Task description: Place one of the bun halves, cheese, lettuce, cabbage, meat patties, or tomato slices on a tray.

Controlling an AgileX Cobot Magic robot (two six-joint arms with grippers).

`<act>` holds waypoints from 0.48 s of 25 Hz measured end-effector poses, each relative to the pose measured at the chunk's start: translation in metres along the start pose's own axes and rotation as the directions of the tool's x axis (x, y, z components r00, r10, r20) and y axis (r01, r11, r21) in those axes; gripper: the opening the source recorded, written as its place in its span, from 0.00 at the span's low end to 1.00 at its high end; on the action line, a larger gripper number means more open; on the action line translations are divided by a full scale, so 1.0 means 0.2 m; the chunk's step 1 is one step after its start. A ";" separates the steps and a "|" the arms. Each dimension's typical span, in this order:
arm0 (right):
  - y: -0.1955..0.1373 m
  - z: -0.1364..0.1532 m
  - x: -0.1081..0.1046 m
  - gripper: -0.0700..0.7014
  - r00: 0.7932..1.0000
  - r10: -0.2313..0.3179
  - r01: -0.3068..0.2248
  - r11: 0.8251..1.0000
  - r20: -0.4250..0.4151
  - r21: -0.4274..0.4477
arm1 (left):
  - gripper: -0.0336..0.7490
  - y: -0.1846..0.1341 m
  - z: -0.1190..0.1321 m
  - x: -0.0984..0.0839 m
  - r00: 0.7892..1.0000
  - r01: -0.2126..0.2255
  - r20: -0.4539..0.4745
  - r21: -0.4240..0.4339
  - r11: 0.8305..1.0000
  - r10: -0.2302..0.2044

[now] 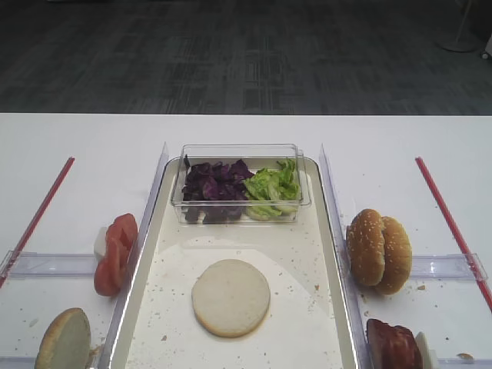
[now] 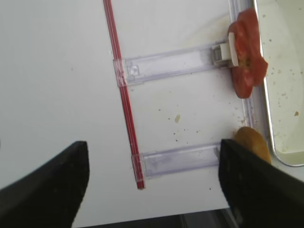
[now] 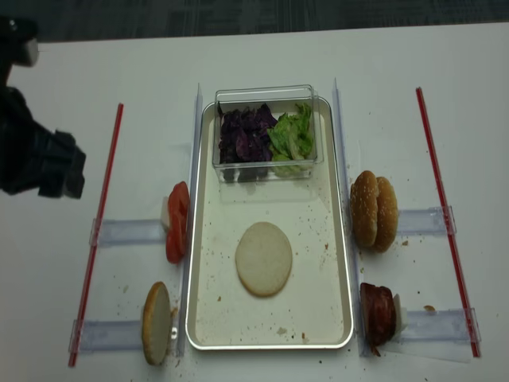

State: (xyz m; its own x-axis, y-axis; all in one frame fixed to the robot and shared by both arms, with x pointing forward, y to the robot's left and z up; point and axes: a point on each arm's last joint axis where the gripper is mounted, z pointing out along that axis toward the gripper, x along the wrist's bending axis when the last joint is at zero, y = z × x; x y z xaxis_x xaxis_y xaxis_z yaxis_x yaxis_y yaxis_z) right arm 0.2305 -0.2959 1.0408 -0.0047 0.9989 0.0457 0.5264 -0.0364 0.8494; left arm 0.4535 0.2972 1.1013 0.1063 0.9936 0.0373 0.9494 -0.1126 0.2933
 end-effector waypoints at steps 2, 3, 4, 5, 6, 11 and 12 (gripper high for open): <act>0.00 0.00 0.00 0.67 1.000 0.000 0.000 1.000 0.000 0.000 | 0.71 -0.10 -0.05 -0.01 1.000 0.002 -0.003 -0.030 1.000 -0.003; 0.00 0.00 0.00 0.67 1.000 0.000 0.000 1.000 0.000 0.000 | 0.71 -0.14 -0.06 -0.01 1.000 0.005 -0.004 -0.045 0.999 -0.006; 0.00 0.00 0.00 0.67 1.000 0.000 0.000 1.000 0.000 0.000 | 0.71 -0.19 -0.08 -0.02 1.000 0.006 -0.003 -0.062 0.998 -0.006; 0.00 0.00 0.00 0.67 1.000 0.000 0.000 1.000 0.000 0.000 | 0.71 -0.23 -0.10 -0.02 1.000 0.010 0.005 -0.082 0.997 -0.009; 0.00 0.00 0.00 0.67 1.000 0.000 0.000 1.000 0.000 0.000 | 0.71 -0.27 -0.12 -0.03 1.000 0.012 0.010 -0.097 0.995 -0.011; 0.00 0.00 0.00 0.67 1.000 -0.001 0.001 1.000 -0.001 0.000 | 0.71 -0.53 -0.18 -0.07 0.999 0.026 0.029 -0.207 0.978 -0.020; 0.00 0.00 0.00 0.67 1.000 0.000 0.000 1.000 0.000 0.000 | 0.71 -0.57 -0.18 -0.07 0.999 0.027 0.033 -0.224 0.974 -0.020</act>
State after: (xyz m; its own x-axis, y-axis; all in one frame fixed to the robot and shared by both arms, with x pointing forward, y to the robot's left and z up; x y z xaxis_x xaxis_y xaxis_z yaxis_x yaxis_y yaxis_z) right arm 0.2305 -0.2959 1.0408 -0.0047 0.9989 0.0457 0.5264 -0.0364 0.8494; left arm 0.3332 0.2959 1.1013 0.0966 0.9953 -0.0001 0.8618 -0.0836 0.5003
